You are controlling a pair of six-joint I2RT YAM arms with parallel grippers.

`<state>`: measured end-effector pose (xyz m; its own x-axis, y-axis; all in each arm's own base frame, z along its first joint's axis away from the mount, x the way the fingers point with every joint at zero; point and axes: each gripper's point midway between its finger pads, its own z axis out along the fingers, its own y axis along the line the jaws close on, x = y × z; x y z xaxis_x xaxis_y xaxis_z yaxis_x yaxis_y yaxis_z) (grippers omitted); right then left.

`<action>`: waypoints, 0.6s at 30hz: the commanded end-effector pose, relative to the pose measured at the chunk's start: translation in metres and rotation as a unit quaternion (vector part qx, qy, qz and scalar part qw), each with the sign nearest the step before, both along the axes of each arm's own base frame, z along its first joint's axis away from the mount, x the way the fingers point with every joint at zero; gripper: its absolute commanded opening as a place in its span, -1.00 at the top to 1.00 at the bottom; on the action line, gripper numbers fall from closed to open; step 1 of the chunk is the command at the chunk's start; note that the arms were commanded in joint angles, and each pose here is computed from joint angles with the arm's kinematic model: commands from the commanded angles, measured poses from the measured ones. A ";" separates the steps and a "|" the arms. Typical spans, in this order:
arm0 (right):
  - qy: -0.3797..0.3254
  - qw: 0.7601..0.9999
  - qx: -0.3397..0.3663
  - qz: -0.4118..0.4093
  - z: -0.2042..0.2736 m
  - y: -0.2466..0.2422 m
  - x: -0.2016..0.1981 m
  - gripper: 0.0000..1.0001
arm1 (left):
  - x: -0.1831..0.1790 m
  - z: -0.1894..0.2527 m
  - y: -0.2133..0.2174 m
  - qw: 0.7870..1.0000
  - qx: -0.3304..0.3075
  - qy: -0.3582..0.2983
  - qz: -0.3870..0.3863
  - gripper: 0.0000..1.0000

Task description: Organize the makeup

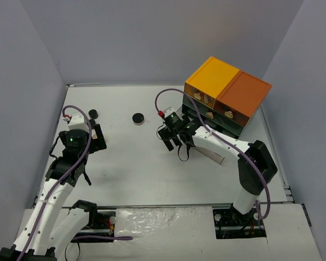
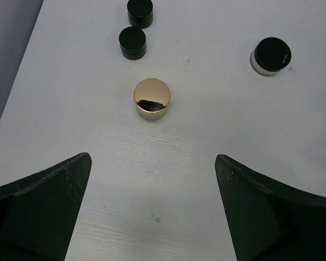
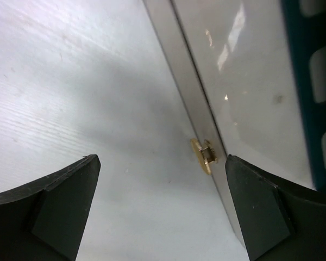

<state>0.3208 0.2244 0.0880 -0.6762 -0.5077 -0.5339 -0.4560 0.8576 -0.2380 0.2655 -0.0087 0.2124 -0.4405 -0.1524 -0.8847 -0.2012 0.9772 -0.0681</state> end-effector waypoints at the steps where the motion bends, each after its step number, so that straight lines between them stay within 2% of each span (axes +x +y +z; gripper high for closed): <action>1: -0.098 0.992 0.077 0.016 0.106 0.019 0.017 -0.96 | 0.010 0.009 -0.004 1.000 -0.023 -0.013 0.007 -0.94; 7: -0.127 0.984 0.120 0.044 0.148 0.026 0.011 -0.96 | 0.034 -0.003 -0.014 0.998 -0.042 0.038 0.014 -0.94; 14: -0.136 0.978 0.146 0.056 0.156 0.015 -0.009 -0.96 | 0.085 -0.045 -0.006 0.983 -0.029 0.175 0.049 -0.94; 18: -0.147 0.974 0.161 0.061 0.163 0.008 -0.019 -0.97 | 0.105 -0.070 0.009 0.969 -0.047 0.231 0.071 -0.94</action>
<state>0.3118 0.2330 0.2262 -0.4821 -0.3899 -0.7846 -0.4910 0.8619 -0.1266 0.3565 -0.0151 0.1489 -0.7270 -0.2390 -0.6438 -0.3026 0.9531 -0.0121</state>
